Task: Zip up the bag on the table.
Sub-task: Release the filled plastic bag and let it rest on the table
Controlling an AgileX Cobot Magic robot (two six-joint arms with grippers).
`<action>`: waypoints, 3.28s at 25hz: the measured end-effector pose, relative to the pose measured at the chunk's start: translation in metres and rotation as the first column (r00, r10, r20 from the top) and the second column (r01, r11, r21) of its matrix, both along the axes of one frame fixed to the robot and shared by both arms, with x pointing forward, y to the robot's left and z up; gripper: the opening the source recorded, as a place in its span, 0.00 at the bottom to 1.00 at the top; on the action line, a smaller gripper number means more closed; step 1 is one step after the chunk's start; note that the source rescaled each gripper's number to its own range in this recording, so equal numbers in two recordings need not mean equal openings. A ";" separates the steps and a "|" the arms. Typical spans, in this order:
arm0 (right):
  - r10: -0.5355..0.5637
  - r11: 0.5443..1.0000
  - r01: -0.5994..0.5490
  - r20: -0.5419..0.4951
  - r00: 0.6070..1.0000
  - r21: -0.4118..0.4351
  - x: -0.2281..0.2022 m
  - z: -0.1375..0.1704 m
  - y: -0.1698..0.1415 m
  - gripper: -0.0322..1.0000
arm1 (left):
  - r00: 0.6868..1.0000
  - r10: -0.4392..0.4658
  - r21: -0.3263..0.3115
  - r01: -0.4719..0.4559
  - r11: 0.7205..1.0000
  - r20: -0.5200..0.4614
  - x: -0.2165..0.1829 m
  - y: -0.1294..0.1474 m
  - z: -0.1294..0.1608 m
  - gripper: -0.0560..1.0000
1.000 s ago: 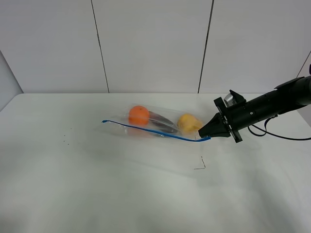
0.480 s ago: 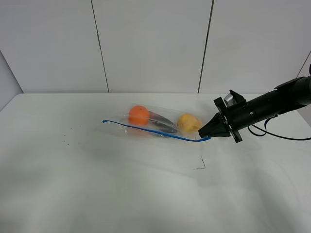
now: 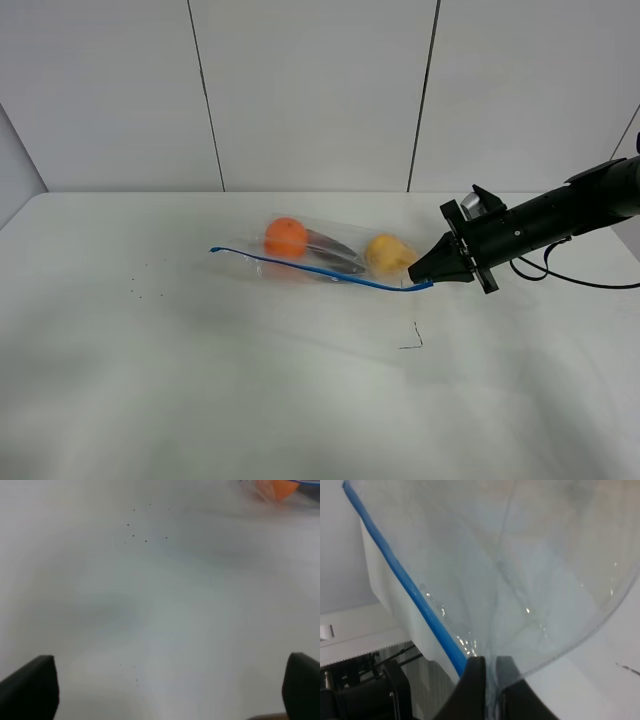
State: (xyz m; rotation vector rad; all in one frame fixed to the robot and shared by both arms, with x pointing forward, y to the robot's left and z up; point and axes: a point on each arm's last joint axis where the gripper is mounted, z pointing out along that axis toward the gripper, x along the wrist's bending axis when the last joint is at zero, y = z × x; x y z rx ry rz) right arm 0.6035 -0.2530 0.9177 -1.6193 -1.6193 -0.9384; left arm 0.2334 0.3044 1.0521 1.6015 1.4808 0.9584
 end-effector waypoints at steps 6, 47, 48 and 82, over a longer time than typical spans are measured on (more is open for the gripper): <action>0.000 1.000 0.000 0.000 1.000 0.000 0.000 0.000 0.000 0.03 | 1.000 0.000 0.001 0.000 1.000 0.000 0.000 0.000 0.000 1.00; 0.001 1.000 -0.001 0.005 1.000 -0.001 0.000 0.002 0.000 0.03 | 1.000 -0.001 0.003 0.001 1.000 0.000 0.000 0.000 0.000 1.00; 0.001 1.000 -0.001 0.010 1.000 -0.002 0.000 0.003 0.000 0.03 | 1.000 -0.001 0.003 0.001 1.000 0.000 0.000 0.000 0.000 1.00; 0.042 0.998 -0.039 0.073 0.996 -0.045 -0.005 0.023 -0.001 0.03 | 1.000 0.029 0.004 -0.029 1.000 0.000 0.000 0.000 0.000 1.00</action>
